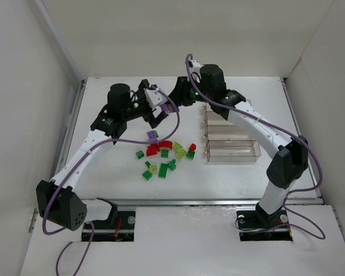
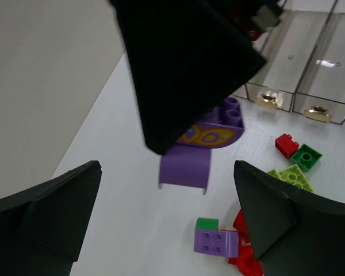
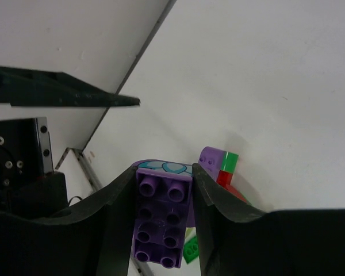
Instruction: Sort the legos into containers by color
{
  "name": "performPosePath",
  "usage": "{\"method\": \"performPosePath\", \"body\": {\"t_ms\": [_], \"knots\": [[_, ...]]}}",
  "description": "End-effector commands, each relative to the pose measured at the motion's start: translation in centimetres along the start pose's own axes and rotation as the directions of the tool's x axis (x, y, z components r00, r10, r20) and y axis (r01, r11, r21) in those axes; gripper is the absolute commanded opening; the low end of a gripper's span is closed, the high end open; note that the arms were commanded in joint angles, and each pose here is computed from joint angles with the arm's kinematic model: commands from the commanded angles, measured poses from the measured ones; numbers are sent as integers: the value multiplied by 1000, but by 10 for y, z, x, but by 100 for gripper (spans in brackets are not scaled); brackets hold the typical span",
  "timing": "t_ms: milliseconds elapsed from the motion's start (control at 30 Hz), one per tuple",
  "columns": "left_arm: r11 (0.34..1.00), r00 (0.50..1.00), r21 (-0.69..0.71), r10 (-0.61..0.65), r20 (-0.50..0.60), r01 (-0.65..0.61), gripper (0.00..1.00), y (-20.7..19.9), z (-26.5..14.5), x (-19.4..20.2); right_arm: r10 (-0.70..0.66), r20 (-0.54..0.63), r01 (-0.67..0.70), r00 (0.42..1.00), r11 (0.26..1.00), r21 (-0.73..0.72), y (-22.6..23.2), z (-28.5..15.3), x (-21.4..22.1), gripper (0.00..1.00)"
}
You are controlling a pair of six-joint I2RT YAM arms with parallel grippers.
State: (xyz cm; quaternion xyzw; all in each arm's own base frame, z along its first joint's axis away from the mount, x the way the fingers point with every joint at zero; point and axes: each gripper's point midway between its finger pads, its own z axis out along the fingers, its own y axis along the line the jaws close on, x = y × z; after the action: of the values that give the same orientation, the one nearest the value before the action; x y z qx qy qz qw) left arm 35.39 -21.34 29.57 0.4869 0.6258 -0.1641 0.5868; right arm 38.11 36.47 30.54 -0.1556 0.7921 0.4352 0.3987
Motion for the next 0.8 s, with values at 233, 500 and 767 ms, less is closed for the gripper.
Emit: {"method": "performPosePath", "body": {"t_ms": [233, 500, 767], "knots": [[992, 994, 64, 108, -7, -108, 84, -21, 18, -24, -39, 72, 46, 997, 994, -98, 29, -15, -24, 0], [997, 996, -12, 72, -44, -72, 0, -3, 23, -24, -11, 71, 18, 997, 995, -100, 23, -17, -26, 0], [998, 988, -64, -16, -156, 6, 0, -2, 24, 10, 195, 277, -262, 941, 937, 232, -115, -39, -65, 0]]}}
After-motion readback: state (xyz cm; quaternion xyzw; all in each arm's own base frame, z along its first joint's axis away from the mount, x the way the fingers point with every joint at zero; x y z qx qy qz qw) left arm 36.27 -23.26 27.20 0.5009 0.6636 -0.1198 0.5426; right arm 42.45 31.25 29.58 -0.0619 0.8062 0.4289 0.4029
